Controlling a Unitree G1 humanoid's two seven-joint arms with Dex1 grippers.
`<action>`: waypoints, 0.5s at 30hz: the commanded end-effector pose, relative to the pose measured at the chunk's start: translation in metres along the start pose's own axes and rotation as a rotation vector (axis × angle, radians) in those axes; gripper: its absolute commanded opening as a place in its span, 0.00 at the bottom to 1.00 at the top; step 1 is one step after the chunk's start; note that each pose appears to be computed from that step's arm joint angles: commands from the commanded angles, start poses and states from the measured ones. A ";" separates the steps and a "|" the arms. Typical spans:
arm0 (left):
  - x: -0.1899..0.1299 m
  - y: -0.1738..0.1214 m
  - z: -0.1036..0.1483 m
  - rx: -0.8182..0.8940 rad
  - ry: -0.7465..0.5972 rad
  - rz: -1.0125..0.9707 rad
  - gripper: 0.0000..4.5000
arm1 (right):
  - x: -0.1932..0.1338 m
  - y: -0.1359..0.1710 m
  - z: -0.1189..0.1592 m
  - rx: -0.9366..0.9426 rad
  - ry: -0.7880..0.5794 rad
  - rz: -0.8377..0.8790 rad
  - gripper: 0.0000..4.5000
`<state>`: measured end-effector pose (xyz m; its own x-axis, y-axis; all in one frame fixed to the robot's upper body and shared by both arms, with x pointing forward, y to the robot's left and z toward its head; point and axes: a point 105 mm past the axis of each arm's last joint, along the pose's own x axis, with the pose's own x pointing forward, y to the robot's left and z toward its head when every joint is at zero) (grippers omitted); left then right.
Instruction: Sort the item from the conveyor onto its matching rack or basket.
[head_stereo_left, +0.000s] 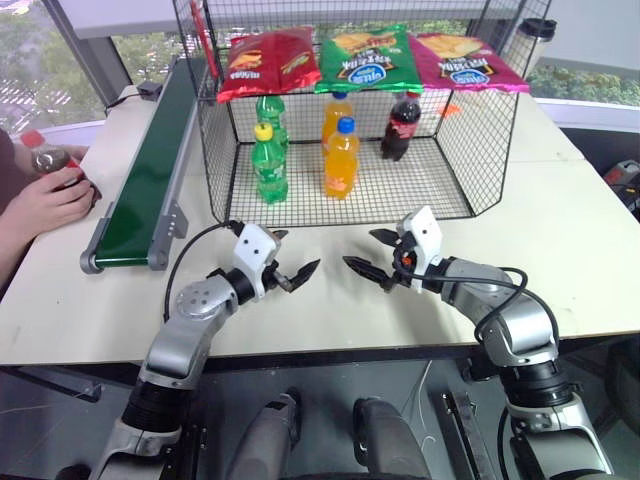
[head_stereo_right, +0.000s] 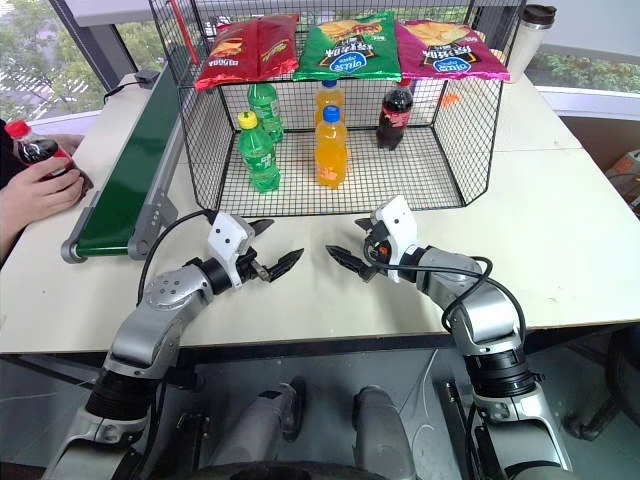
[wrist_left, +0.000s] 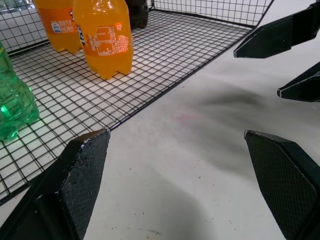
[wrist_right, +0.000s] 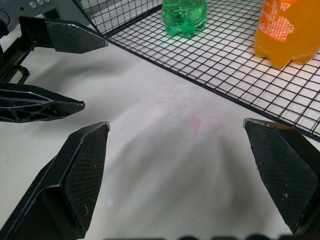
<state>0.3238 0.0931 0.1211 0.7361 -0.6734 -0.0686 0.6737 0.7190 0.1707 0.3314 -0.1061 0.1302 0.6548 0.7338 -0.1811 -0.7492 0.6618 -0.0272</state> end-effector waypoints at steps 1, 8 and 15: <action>-0.001 0.001 0.007 0.025 -0.023 0.006 1.00 | -0.001 0.004 0.021 -0.049 -0.060 0.019 0.99; -0.002 0.000 0.006 0.026 -0.019 0.003 1.00 | -0.001 0.004 0.020 -0.047 -0.062 0.018 0.99; -0.002 0.000 0.006 0.028 -0.018 0.003 1.00 | -0.001 0.005 0.021 -0.047 -0.066 0.021 0.99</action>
<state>0.3232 0.0940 0.1185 0.7378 -0.6702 -0.0798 0.6725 0.7199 0.1717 0.3313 -0.1059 0.1303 0.6533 0.7352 -0.1807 -0.7505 0.6603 -0.0269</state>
